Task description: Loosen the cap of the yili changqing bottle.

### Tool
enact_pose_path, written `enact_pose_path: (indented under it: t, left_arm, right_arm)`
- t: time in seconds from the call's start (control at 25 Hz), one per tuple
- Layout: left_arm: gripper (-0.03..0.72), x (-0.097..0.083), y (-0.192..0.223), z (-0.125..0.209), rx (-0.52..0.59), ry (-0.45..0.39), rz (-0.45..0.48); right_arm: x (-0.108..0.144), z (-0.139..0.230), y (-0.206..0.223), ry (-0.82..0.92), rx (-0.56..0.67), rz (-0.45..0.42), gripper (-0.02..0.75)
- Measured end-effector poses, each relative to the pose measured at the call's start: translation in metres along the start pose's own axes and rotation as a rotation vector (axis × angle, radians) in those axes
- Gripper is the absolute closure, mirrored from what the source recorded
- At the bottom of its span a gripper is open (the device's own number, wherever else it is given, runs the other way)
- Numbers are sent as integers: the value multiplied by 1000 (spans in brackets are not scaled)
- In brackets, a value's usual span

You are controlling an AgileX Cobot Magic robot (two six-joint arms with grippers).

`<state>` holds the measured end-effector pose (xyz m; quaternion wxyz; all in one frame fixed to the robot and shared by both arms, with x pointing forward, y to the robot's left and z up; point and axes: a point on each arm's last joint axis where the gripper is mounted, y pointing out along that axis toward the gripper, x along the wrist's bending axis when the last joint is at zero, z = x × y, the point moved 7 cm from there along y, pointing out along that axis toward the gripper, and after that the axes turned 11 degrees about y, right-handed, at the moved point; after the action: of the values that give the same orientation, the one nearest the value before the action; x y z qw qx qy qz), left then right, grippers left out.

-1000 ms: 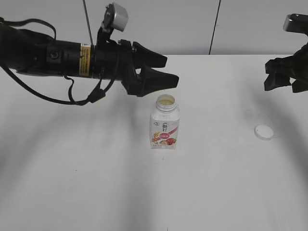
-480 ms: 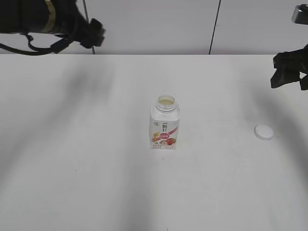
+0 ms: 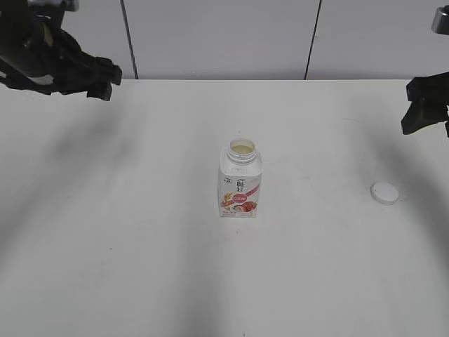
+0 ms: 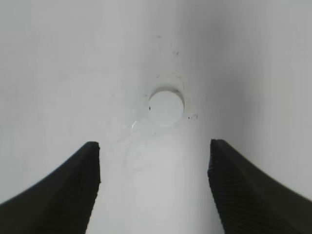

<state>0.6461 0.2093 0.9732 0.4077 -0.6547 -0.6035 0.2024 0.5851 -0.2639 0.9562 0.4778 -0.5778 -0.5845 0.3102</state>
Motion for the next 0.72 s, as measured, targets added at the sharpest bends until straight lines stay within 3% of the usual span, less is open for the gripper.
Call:
enact_pose_path:
  t: [0.44,0.56,0.72]
  left_arm:
    - [102,45,-35,41,414,-106,17]
    - [102,46,-40,53,493,-74,27]
    - [102,39,-50,52,483,-77,87]
  right_arm:
    - [-2,38,-22,-10,212,17,192]
    - [-3,55,-33,-11,306,25,192]
    - [-2,60,-43,-16,319,24,192]
